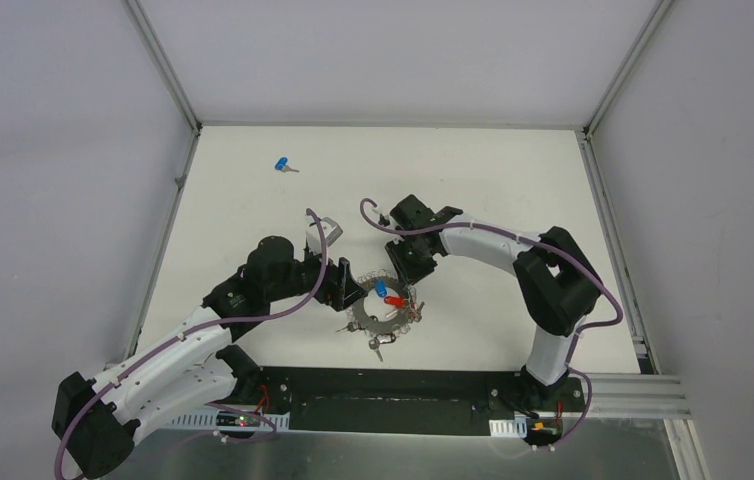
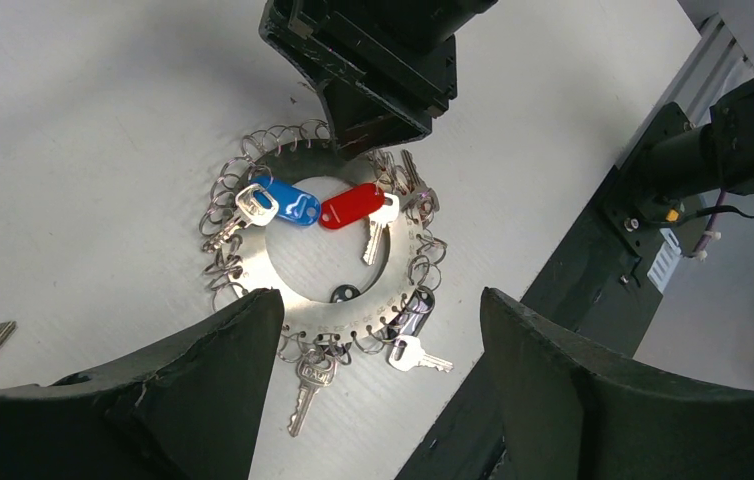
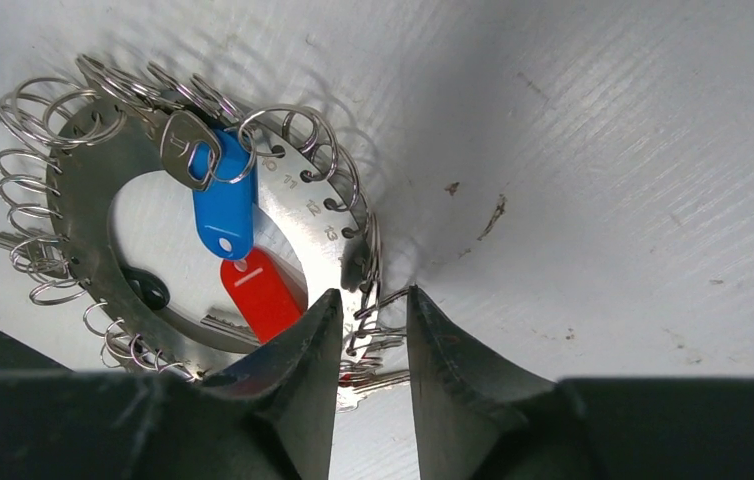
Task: Put the keys on the keyring
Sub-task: Pick up the keyring from the center of the board.
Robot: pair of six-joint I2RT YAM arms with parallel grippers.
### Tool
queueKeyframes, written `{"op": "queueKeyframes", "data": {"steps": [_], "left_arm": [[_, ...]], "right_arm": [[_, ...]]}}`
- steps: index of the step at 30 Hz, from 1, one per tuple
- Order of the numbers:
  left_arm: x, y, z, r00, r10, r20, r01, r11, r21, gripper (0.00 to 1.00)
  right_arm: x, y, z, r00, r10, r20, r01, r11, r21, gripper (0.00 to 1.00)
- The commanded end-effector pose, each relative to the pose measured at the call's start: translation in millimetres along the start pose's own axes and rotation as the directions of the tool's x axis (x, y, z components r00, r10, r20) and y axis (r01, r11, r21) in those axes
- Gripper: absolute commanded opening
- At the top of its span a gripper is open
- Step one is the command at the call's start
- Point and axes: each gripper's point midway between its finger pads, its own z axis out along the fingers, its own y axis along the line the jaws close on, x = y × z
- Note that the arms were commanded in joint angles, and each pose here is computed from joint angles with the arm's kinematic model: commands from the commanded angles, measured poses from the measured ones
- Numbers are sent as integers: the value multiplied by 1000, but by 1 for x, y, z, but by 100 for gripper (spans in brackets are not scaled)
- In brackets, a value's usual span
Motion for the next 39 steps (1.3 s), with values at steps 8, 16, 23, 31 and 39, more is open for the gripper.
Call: {"op": "queueKeyframes", "data": {"steps": [8,16,23,31,39], "left_arm": [[-11,3,1,999,4,48,-3,1000,-10,74],[-11,5,1,999,9,49,-8,1000,-19,74],[-12,5,0,999,17,51,-15,1000,-24,74],[-13,6,-2,998,41,54,-40,999,-32,74],[-12,7,-2,976,214,27,-214,977,-1,75]], "right_arm": [[-5,12,0,1000,-1,3,1,998,-61,35],[-4,23,-7,999,-44,19,46,991,-127,20],[1,20,-6,998,-61,5,61,991,-118,0],[-1,22,-17,992,-119,42,124,984,-131,0],[1,52,-45,958,-247,147,280,914,-293,0]]}}
